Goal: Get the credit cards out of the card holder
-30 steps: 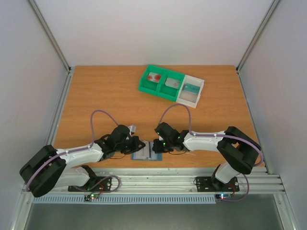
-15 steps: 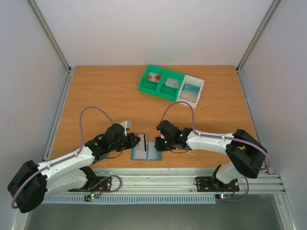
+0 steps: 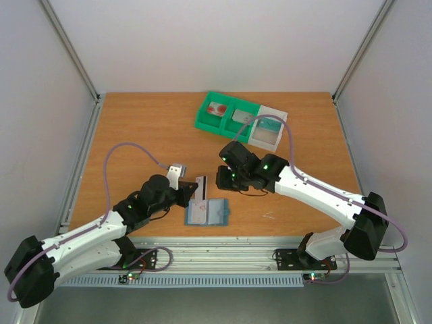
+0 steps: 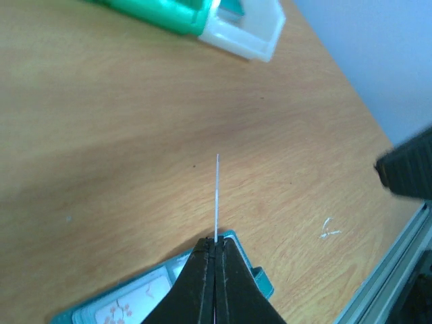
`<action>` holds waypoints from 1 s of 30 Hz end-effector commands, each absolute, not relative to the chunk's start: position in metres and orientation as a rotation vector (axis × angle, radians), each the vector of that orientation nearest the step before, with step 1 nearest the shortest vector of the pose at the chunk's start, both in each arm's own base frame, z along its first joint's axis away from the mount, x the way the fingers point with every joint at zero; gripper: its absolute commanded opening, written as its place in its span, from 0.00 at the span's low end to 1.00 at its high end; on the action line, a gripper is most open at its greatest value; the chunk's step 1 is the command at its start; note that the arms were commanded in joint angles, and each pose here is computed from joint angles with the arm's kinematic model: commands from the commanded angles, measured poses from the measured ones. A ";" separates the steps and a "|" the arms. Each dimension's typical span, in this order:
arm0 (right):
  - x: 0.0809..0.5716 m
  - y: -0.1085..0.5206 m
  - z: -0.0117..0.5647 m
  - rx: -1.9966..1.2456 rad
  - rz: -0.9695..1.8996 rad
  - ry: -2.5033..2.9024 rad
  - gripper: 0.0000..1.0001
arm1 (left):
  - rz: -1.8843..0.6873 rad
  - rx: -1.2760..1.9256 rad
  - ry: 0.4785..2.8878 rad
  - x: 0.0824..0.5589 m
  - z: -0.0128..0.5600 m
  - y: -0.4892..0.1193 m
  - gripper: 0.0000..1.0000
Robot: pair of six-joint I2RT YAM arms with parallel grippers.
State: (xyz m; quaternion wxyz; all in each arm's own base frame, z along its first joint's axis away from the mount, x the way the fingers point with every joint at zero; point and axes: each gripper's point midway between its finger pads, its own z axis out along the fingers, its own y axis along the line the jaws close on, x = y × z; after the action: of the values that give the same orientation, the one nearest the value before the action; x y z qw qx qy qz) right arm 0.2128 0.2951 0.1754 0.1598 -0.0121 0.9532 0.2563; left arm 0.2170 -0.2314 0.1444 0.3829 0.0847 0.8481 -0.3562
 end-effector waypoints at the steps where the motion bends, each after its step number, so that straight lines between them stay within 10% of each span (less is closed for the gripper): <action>1: 0.209 0.278 0.188 0.164 0.605 2.824 0.14 | -0.890 0.437 1.897 0.218 0.191 -0.248 0.00; 30: 0.205 0.310 0.211 0.618 0.847 2.905 0.21 | -0.866 0.754 1.613 0.180 0.199 -0.277 0.00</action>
State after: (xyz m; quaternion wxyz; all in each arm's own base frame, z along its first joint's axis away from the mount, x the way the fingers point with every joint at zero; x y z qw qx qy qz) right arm 0.2059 0.2995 0.2129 0.0513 0.1918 0.9444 0.2622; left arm 0.1797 -0.2729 0.1810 0.5169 0.3123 0.7125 -0.3573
